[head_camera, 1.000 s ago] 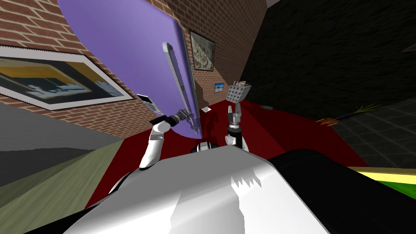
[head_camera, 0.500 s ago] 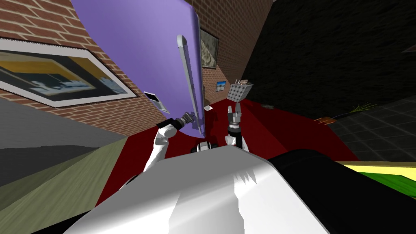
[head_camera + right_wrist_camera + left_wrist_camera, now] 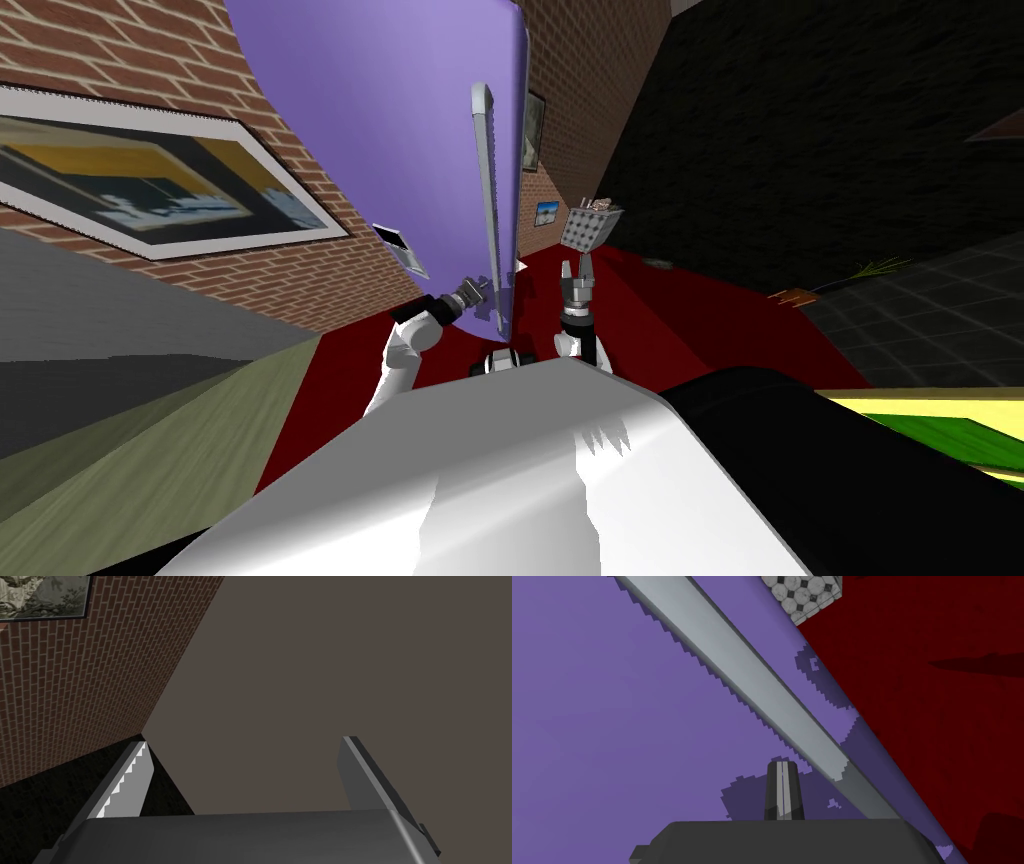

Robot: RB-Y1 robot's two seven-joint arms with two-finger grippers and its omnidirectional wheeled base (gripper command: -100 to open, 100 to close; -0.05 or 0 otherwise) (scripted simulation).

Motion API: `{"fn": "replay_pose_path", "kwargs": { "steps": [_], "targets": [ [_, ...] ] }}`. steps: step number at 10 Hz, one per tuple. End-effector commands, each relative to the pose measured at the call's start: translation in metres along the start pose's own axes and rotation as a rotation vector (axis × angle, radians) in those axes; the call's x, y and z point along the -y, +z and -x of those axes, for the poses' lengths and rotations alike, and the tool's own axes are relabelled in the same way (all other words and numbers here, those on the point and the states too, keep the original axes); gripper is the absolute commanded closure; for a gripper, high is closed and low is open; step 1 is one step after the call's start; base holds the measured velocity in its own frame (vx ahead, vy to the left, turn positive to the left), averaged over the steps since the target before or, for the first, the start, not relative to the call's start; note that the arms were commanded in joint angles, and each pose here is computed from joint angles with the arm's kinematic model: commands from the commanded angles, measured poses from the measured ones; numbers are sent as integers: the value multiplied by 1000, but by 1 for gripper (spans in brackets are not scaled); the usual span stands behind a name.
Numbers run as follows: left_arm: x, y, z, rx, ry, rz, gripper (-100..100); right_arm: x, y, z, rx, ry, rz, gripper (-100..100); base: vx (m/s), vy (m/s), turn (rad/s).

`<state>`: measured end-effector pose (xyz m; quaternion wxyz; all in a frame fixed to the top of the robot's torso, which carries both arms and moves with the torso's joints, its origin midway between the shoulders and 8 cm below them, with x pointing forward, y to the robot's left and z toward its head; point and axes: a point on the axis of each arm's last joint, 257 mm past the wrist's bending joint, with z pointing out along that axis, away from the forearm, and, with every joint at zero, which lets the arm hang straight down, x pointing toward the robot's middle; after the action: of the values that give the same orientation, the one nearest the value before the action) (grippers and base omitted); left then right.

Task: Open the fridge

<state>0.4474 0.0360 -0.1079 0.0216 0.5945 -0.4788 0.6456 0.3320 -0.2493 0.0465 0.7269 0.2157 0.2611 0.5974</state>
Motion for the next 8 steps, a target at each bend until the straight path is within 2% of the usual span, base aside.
{"fn": "replay_pose_path", "kwargs": {
  "steps": [1, 2, 3, 4, 8],
  "targets": [
    [-22, -5, -29, -38, -14, 11, 100, 0, 0, 0, 0, 0, 0, 0, -46, 205, -14],
    [-37, -9, -39, -46, -55, 19, 100, 0, 0, 0, 0, 0, 0, 0, -31, 280, -13],
    [-29, -14, -44, -49, -34, 31, -100, 0, 0, 0, 0, -1, 0, 0, 23, 118, 106],
    [-29, -14, -44, -50, -34, 30, -100, 0, 0, 0, 0, 0, 0, 0, 55, -52, 92],
    [-28, -34, -68, -71, -26, 61, -100, 0, 0, 0, 0, 0, 0, 0, 49, -76, 85]
  ]
}}
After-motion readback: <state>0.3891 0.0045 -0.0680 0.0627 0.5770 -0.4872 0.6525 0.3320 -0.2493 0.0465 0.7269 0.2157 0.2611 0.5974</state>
